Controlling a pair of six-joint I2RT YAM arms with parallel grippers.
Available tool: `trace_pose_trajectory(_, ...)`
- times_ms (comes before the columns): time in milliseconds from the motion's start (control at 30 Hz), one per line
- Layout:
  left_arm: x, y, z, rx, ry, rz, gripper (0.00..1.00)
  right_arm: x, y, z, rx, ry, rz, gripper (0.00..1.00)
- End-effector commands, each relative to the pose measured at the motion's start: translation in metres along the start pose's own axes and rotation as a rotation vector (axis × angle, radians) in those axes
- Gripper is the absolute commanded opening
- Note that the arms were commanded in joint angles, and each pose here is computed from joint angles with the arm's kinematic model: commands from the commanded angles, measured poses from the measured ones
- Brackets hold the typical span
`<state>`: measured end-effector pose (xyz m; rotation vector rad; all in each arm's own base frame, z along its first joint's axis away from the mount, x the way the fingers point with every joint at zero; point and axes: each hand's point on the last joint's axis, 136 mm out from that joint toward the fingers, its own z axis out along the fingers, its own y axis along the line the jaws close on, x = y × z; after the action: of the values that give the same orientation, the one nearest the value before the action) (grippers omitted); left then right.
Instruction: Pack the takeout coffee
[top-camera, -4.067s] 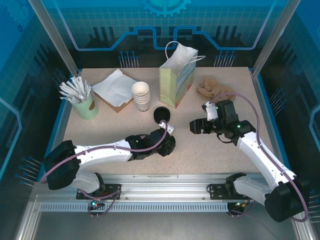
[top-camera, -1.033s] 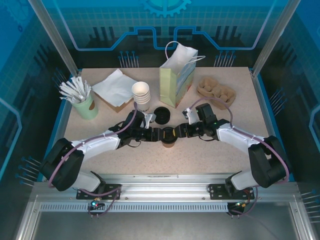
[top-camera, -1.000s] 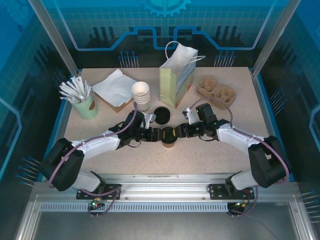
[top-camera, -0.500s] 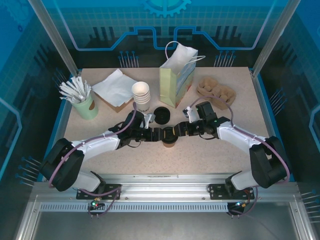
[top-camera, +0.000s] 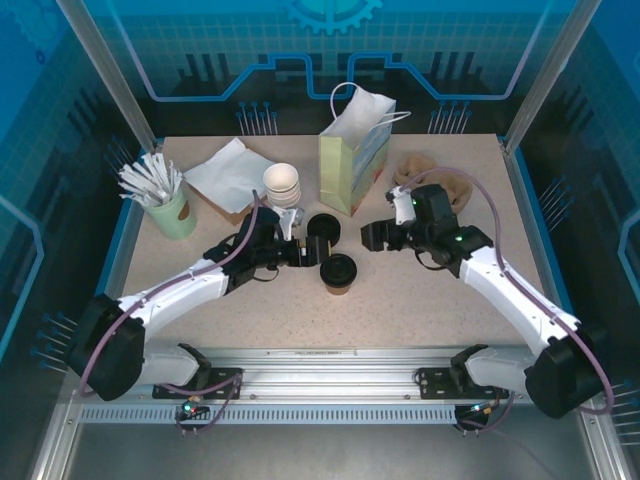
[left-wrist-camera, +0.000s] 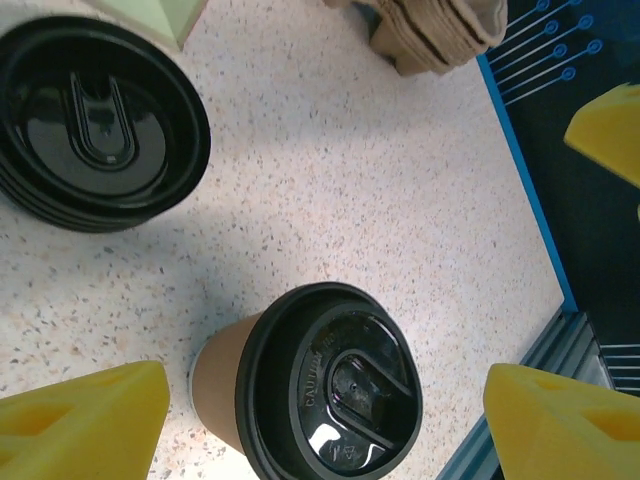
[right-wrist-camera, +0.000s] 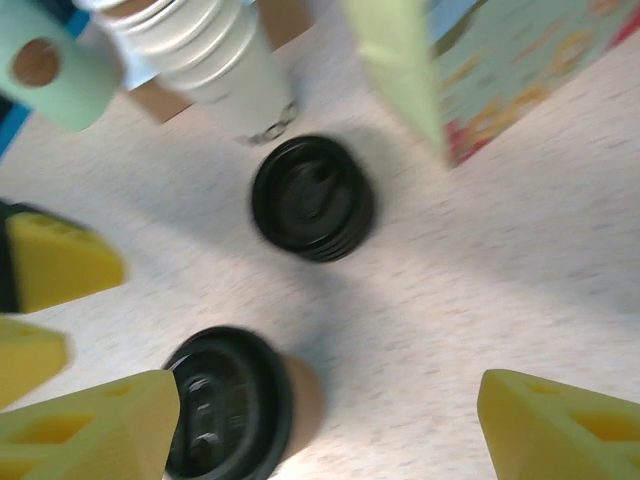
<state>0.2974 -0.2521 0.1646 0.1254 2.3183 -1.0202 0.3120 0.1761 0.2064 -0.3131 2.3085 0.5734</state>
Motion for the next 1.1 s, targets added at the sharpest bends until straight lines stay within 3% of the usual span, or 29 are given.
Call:
trace_pose_trajectory(0, -0.023, -0.011, -0.011, -0.005, -0.065, 0.062, 0.84, -0.025, -0.057, -0.019, 0.269, -0.082, -0.019, 0.81)
trace_pose_trajectory(133, -0.035, -0.024, -0.011, 0.028, -0.074, 0.076, 0.83, -0.053, -0.111, -0.022, 0.419, -0.12, 0.084, 0.81)
trace_pose_trajectory(333, -0.04, -0.023, -0.011, 0.002, -0.077, 0.106, 0.82, -0.071, -0.173, 0.002, 0.552, -0.052, 0.114, 0.78)
trace_pose_trajectory(667, -0.042, -0.019, -0.01, -0.027, -0.073, 0.133, 0.83, -0.078, -0.231, 0.052, 0.509, 0.152, -0.086, 0.69)
trace_pose_trajectory(1067, -0.038, -0.012, -0.001, -0.052, -0.042, 0.134, 0.83, -0.072, -0.26, 0.075, 0.417, 0.275, -0.22, 0.62)
